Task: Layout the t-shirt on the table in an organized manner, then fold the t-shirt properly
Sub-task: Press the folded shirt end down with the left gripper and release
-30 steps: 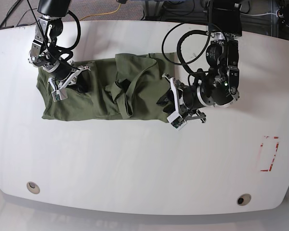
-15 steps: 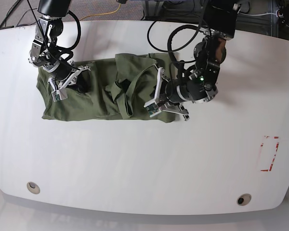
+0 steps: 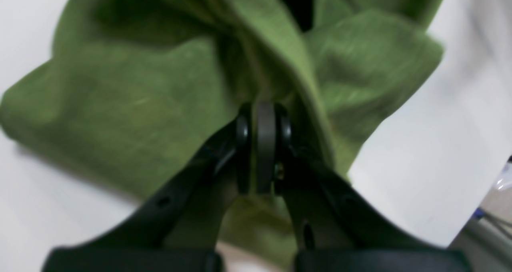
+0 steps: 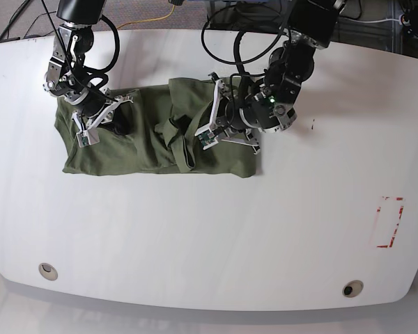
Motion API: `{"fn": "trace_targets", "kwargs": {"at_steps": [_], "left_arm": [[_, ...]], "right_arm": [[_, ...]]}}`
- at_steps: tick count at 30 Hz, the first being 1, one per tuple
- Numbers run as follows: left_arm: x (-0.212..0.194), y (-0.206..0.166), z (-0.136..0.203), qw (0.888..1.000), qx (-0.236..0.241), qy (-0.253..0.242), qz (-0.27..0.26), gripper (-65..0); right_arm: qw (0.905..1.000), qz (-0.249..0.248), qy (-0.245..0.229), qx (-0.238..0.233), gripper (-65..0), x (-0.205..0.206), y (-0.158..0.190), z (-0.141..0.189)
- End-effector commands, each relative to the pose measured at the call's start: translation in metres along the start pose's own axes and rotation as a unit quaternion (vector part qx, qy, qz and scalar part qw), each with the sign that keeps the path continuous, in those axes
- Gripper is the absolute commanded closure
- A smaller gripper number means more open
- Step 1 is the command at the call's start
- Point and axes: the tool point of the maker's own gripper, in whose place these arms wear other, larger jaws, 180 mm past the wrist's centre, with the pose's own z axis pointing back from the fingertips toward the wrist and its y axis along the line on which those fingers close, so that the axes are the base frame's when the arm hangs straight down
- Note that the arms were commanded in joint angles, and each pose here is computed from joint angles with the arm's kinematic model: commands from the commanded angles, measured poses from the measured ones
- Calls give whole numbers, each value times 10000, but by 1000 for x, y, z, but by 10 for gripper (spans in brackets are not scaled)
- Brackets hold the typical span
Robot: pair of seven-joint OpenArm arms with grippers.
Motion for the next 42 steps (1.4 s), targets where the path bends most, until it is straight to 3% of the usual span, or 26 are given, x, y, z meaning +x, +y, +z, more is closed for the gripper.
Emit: {"fn": "trace_targets", "kwargs": {"at_steps": [1, 13, 27, 35, 42], "left_arm": [[11, 2, 3, 9998, 24, -180, -4, 0], [26, -32, -5, 9983, -350, -405, 228, 0], [74, -69, -5, 9922, -721, -1012, -84, 0], [87, -58, 4, 9905, -543, -1256, -124, 0], [65, -23, 17, 9934, -80, -1137, -96, 0]], "right_arm": [[9978, 144, 614, -183, -3, -24, -8, 3], [9978, 144, 614, -183, -3, -24, -8, 3], [9978, 151, 625, -180, -3, -25, -7, 2], [9977, 157, 628, -185, -3, -25, -8, 2], [9977, 157, 628, -185, -3, -25, -8, 2]]}}
